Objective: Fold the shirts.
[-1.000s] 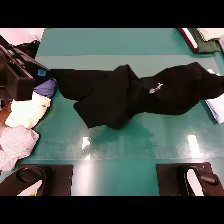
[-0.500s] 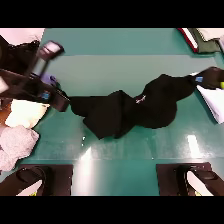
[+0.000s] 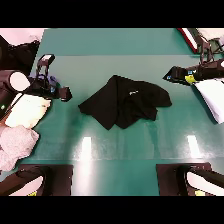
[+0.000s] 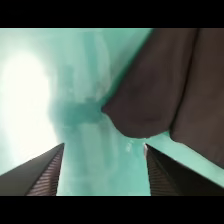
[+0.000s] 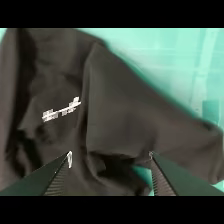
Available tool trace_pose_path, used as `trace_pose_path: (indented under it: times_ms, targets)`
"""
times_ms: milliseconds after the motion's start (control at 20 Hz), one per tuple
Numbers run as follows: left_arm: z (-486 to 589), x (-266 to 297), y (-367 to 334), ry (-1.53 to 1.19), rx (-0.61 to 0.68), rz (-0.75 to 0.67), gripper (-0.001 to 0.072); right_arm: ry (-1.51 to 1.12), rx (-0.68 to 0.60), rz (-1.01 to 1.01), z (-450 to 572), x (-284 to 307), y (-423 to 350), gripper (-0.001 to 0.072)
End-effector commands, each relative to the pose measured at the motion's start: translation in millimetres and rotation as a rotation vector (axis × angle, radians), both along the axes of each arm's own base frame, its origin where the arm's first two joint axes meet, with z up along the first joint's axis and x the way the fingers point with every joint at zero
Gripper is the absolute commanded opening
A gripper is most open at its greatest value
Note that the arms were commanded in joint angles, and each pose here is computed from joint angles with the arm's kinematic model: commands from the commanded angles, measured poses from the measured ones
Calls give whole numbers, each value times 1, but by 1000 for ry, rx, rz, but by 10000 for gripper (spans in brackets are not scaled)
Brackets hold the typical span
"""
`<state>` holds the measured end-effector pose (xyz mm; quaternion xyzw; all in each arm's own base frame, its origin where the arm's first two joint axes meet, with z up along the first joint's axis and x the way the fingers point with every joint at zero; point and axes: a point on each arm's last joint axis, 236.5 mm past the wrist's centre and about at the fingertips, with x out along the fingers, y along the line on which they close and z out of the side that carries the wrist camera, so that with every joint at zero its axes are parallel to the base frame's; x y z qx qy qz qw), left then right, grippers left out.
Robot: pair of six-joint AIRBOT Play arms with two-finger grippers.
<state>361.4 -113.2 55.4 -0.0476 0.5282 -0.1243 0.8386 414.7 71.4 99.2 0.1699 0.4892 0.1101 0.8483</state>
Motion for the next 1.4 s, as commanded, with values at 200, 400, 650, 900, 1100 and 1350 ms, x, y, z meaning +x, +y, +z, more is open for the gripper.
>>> trace_pose_path:
  times_ms: [200,400,650,900,1100,1350]
  targets:
    - [-69,-62,-90,197,-254,-5,592,-102,-19,-50,36,-4,-24,556]
    - [-87,-79,-140,149,-316,21,592,-128,-21,-48,48,-10,-23,556]
    - [-116,-87,-148,221,-303,50,591,-80,-18,-26,41,-20,-20,556]
    - [-139,-80,-152,249,-304,91,591,-36,-15,-5,36,-30,-17,556]
    - [-131,-63,-157,192,-349,124,591,-16,-15,4,34,-34,-16,556]
    - [-127,-52,-158,150,-369,147,113,35,-16,26,28,-46,-13,556]
